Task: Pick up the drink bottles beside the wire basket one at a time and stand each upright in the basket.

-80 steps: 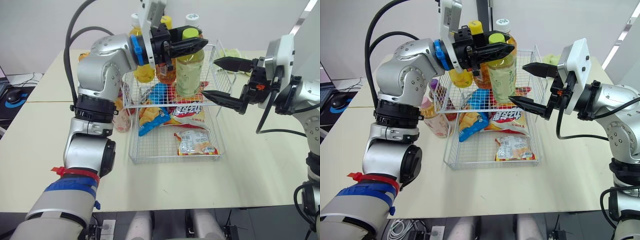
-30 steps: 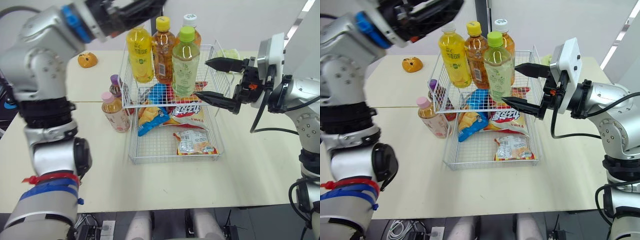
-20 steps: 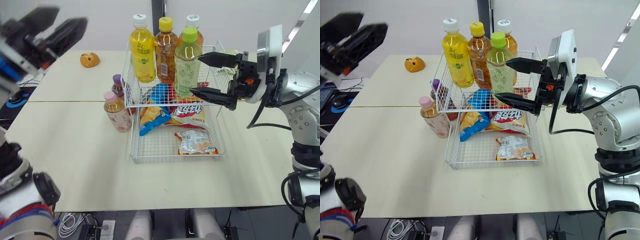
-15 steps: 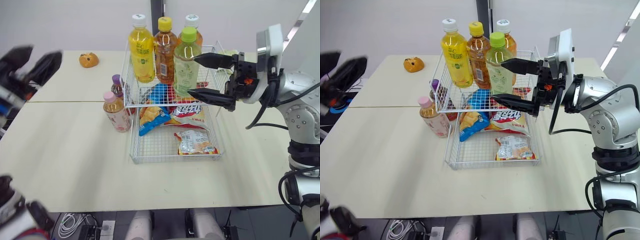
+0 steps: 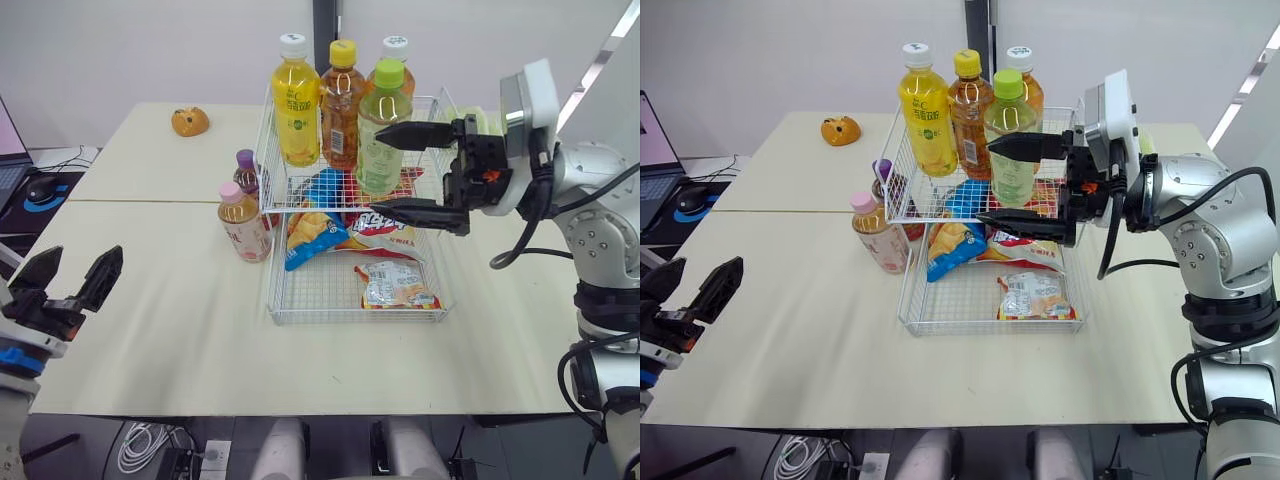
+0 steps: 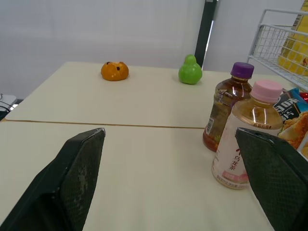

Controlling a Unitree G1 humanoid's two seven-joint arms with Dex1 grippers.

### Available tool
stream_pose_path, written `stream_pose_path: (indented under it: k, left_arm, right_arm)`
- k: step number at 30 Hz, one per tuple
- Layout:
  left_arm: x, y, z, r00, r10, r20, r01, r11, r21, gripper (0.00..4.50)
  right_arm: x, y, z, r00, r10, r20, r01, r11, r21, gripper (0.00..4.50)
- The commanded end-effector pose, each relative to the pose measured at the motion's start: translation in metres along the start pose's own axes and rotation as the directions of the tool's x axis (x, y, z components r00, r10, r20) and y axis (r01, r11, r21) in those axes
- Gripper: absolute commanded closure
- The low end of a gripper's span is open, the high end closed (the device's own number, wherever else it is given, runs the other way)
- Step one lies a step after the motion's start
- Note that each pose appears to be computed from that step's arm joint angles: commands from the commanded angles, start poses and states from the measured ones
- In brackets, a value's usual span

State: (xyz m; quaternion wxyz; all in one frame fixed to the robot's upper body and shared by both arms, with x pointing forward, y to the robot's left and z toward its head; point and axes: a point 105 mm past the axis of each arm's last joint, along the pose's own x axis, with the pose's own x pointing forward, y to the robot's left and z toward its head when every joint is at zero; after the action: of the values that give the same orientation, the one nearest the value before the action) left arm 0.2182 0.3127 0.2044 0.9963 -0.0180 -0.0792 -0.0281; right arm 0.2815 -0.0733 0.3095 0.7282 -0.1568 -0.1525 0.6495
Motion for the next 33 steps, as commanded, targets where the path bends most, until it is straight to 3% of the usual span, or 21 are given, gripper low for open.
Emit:
stream_pose_path:
  k: [1, 12, 21, 33]
  left_arm:
    - [-0.004, -0.013, 0.001, 1.0, -0.018, 0.02, 0.017, 0.999, 0.041, 0.02]
    - [0.01, -0.038, -0.002, 0.996, -0.094, 0.005, 0.094, 0.995, 0.021, 0.02]
    - [0.06, -0.075, -0.008, 0.972, -0.234, 0.008, 0.233, 0.97, 0.071, 0.02]
    - [0.111, -0.089, -0.008, 0.959, -0.28, 0.047, 0.275, 0.957, 0.095, 0.02]
  right_arm:
    - [-0.004, 0.002, 0.007, 1.0, -0.006, 0.008, 0.007, 0.998, -0.057, 0.0]
    - [0.001, 0.001, 0.014, 1.0, -0.007, 0.017, 0.008, 0.998, -0.067, 0.0]
    - [0.004, -0.004, 0.015, 0.999, -0.03, 0.011, 0.031, 0.997, -0.07, 0.0]
    - [-0.005, -0.004, 0.012, 0.998, -0.063, -0.008, 0.062, 0.995, -0.079, 0.0]
